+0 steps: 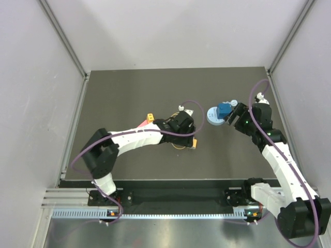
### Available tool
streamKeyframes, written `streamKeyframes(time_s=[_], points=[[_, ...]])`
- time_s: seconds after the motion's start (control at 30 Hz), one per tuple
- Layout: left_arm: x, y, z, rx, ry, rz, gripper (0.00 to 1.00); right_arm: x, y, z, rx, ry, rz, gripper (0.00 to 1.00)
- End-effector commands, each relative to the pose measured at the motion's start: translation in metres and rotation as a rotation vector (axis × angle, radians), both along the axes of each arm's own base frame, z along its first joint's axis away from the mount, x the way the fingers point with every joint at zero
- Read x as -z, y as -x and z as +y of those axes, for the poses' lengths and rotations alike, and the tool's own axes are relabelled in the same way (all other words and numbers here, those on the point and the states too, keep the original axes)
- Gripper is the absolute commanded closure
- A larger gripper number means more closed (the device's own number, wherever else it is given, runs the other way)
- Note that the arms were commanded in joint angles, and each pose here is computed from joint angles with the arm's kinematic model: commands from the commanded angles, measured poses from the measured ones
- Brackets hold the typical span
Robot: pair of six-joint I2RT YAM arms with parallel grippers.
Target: Insert the plug
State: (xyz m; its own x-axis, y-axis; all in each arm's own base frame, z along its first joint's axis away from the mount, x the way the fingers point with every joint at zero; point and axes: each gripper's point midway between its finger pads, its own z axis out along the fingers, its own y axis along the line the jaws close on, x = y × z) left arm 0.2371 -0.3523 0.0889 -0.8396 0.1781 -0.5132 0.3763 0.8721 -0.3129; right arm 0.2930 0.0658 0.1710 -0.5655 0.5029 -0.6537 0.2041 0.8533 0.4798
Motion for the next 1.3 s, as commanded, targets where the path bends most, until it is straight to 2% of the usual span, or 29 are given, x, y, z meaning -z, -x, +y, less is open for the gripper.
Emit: streamKeyframes(time_s=[0.0, 0.17, 0.47, 0.67, 0.9, 1.03, 1.07, 1.13, 1.17, 1.23, 1.27], points=[[-0.013, -0.023, -0.028, -0.008, 0.039, -0.084, 0.4, -0.015, -0.003, -0.001, -0.035, -0.013, -0.06, 0.2], [0.004, -0.029, -0.036, -0.011, 0.013, -0.073, 0.41, -0.02, -0.004, -0.003, -0.04, -0.011, -0.077, 0.19], [0.034, -0.02, -0.047, 0.058, -0.05, -0.054, 0.43, -0.012, 0.004, -0.004, -0.054, -0.003, -0.073, 0.19], [0.052, -0.024, -0.042, 0.059, -0.157, -0.113, 0.45, -0.012, 0.006, -0.003, -0.062, -0.007, -0.081, 0.19], [0.057, -0.027, -0.04, 0.041, -0.196, -0.135, 0.46, -0.009, 0.007, 0.001, -0.081, -0.024, -0.077, 0.18], [0.056, -0.028, -0.036, 0.034, -0.214, -0.151, 0.71, -0.007, 0.008, 0.007, -0.114, -0.038, -0.066, 0.18], [0.05, -0.028, -0.034, 0.031, -0.21, -0.161, 0.82, -0.007, 0.008, 0.009, -0.128, -0.038, -0.064, 0.18], [0.046, -0.026, -0.028, 0.037, -0.21, -0.176, 0.93, -0.008, 0.011, 0.018, -0.182, -0.063, -0.052, 0.19], [0.032, -0.025, -0.027, 0.042, -0.181, -0.195, 1.0, -0.008, 0.012, 0.022, -0.207, -0.075, -0.042, 0.19], [0.025, -0.019, -0.021, 0.081, -0.155, -0.224, 1.0, -0.005, 0.019, 0.041, -0.312, -0.144, 0.02, 0.2], [0.001, -0.015, -0.024, 0.108, -0.089, -0.248, 1.0, -0.004, 0.022, 0.048, -0.363, -0.163, 0.039, 0.22]])
